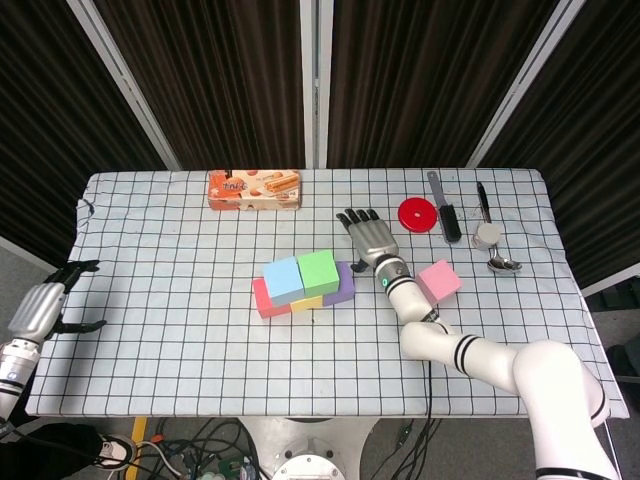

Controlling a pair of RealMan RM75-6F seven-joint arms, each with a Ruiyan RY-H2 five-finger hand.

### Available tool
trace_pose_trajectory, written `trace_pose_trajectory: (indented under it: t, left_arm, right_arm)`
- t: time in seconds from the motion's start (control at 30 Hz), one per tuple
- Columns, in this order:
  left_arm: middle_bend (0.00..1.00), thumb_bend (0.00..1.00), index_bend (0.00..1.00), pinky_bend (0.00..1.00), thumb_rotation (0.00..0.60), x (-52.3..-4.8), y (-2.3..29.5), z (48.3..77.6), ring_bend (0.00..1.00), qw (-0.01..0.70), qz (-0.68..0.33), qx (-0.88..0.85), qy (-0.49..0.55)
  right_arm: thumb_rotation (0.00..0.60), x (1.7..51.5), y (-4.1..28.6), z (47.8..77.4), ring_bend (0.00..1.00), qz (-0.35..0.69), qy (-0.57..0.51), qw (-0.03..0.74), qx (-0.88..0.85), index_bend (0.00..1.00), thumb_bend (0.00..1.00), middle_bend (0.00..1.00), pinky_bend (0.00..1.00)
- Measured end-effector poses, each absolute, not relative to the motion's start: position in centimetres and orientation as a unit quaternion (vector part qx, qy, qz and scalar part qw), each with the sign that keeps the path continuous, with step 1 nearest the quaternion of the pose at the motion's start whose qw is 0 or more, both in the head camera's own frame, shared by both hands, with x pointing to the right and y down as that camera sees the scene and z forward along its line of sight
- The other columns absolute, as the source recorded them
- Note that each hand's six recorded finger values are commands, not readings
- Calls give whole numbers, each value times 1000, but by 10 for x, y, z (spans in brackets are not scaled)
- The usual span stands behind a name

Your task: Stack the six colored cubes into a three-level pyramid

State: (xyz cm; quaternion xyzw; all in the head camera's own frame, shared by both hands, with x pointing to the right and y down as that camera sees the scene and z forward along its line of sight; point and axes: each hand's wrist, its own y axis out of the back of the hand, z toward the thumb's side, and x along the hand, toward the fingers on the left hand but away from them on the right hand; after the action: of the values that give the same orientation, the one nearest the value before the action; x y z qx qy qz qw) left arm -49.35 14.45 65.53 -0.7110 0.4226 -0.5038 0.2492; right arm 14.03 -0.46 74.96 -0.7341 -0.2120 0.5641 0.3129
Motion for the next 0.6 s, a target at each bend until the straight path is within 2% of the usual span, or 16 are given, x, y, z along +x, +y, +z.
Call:
trace_pose_trajectory:
  t: [0.6]
  left_arm:
    - [182, 22, 132, 204, 600, -496, 145, 656, 94, 246, -504, -712, 423]
  right_arm:
    - [600, 124, -3, 755, 0, 555, -212, 307, -744, 0, 153, 0, 0]
